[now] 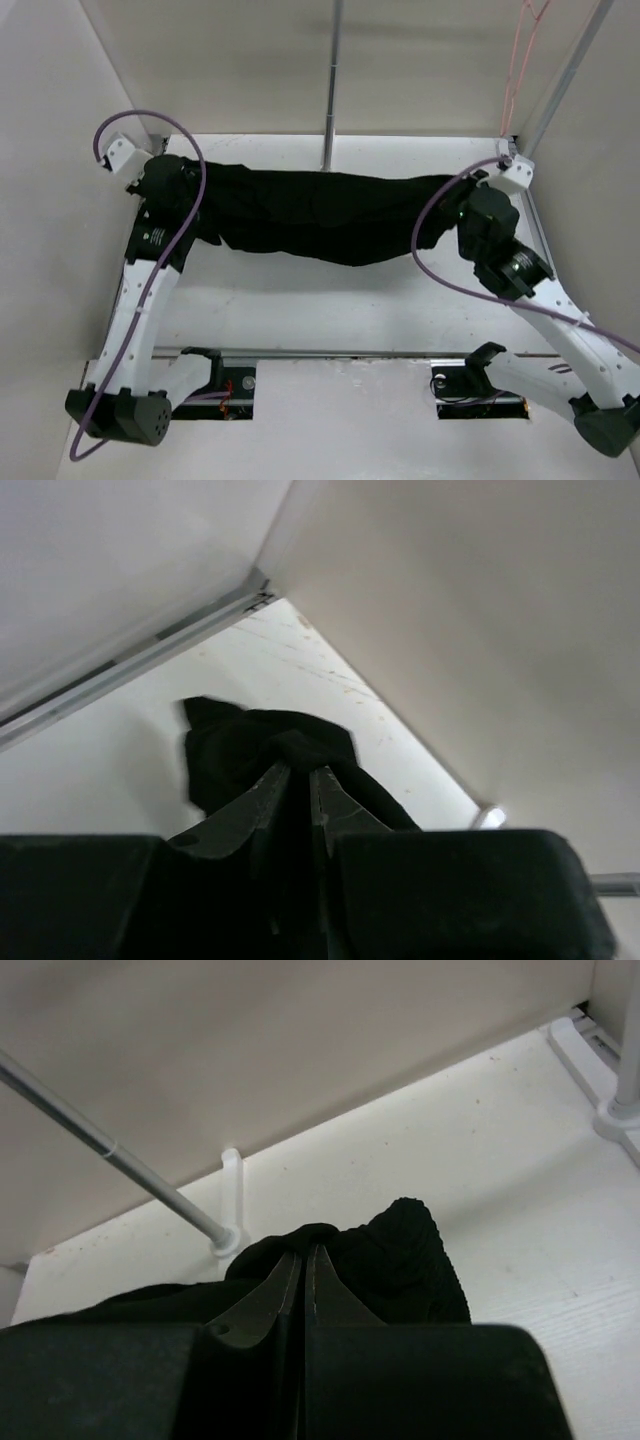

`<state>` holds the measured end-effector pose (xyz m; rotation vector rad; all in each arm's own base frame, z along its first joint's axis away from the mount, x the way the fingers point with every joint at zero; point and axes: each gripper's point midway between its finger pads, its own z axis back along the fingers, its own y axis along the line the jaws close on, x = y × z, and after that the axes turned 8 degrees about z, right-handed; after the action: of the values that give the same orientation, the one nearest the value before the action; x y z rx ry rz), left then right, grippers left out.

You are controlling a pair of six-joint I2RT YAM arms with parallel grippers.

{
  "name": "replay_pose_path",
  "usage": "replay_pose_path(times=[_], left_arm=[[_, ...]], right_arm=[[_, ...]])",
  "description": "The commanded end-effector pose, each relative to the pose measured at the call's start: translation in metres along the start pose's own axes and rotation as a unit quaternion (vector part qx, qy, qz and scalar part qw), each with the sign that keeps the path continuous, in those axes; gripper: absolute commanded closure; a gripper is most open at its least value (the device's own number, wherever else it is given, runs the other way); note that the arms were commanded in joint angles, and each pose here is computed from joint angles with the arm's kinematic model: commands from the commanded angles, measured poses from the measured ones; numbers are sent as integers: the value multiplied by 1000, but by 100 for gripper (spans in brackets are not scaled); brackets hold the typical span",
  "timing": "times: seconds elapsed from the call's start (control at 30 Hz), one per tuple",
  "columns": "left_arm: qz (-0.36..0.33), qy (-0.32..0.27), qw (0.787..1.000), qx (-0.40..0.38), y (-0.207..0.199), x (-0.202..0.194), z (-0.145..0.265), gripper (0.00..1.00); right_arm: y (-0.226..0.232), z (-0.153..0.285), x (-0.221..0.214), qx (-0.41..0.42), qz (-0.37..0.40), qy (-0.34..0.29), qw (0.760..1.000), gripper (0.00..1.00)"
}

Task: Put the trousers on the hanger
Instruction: Fold the trousers

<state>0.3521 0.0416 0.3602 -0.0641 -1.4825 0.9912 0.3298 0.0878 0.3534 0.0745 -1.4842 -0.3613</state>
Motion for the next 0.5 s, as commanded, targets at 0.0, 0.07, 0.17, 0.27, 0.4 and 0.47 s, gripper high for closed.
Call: replay_pose_path(times=[0.0,0.07,0.17,0.27,0.4,0.47], left_arm=[[-43,-26,997,65,54,3,8,90],[-58,-19,995,78,66,3,11,87],[-116,6,990,77,64,-2,13,61],[-175,45,981,70,62,-27,18,21],[-155,40,985,69,81,-37,23,21],[-146,42,985,83,100,-50,23,21]], right_arm=[[-40,0,-66,-63,19,46,997,97],[-65,-3,-101,-101,19,77,992,97],[-84,-3,-132,-127,11,105,986,96],[-90,0,-148,-129,5,110,986,91],[-107,5,-168,-143,23,131,981,92],[-119,6,-171,-157,20,130,979,93]])
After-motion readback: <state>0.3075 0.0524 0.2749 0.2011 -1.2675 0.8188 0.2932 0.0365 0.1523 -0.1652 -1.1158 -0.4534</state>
